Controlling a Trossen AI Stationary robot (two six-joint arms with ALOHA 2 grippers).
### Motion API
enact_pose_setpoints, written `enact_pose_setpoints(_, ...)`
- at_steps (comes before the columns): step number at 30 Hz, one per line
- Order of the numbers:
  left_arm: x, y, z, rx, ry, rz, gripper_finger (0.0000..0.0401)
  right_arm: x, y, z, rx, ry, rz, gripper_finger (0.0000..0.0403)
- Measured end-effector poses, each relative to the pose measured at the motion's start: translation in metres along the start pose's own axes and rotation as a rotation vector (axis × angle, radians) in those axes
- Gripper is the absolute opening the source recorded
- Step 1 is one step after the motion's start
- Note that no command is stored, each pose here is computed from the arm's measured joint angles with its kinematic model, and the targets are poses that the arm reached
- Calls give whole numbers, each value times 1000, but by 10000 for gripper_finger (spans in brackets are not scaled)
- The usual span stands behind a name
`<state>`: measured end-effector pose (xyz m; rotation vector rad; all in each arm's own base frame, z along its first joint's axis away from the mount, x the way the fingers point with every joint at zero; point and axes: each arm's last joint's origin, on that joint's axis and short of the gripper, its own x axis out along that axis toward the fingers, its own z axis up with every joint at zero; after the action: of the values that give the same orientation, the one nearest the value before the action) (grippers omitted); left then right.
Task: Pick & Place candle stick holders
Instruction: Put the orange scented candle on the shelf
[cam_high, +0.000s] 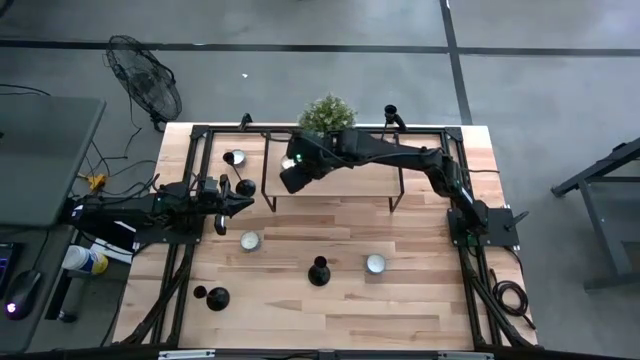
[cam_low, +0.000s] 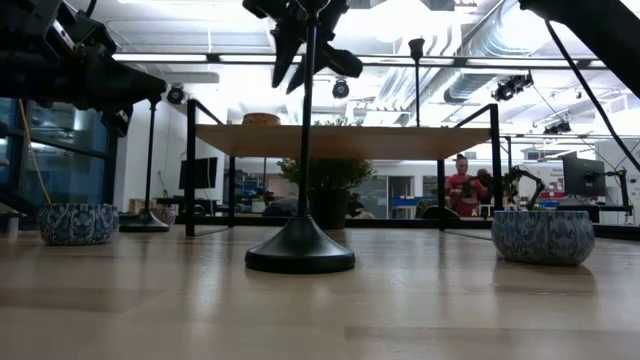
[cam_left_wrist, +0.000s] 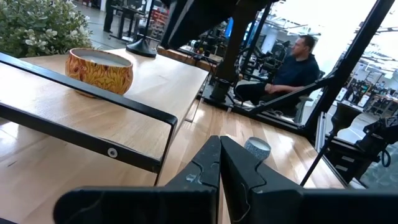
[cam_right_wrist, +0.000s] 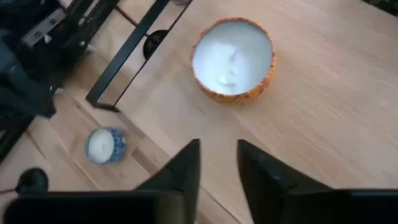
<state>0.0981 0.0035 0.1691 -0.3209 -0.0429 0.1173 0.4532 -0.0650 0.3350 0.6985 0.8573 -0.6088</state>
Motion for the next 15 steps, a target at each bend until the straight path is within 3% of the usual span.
enact_pose_setpoints(4, 0, 0, 0, 0, 0, 0, 1, -1, 3, -4, -69, -8, -18, 9)
enact_pose_setpoints(11, 0, 0, 0, 0, 0, 0, 1, 26, 2, -19, -117, 21, -63, 3)
enact_pose_setpoints(15, 0, 0, 0, 0, 0, 0, 1, 45, 5, -24, -102, -60, -69, 1)
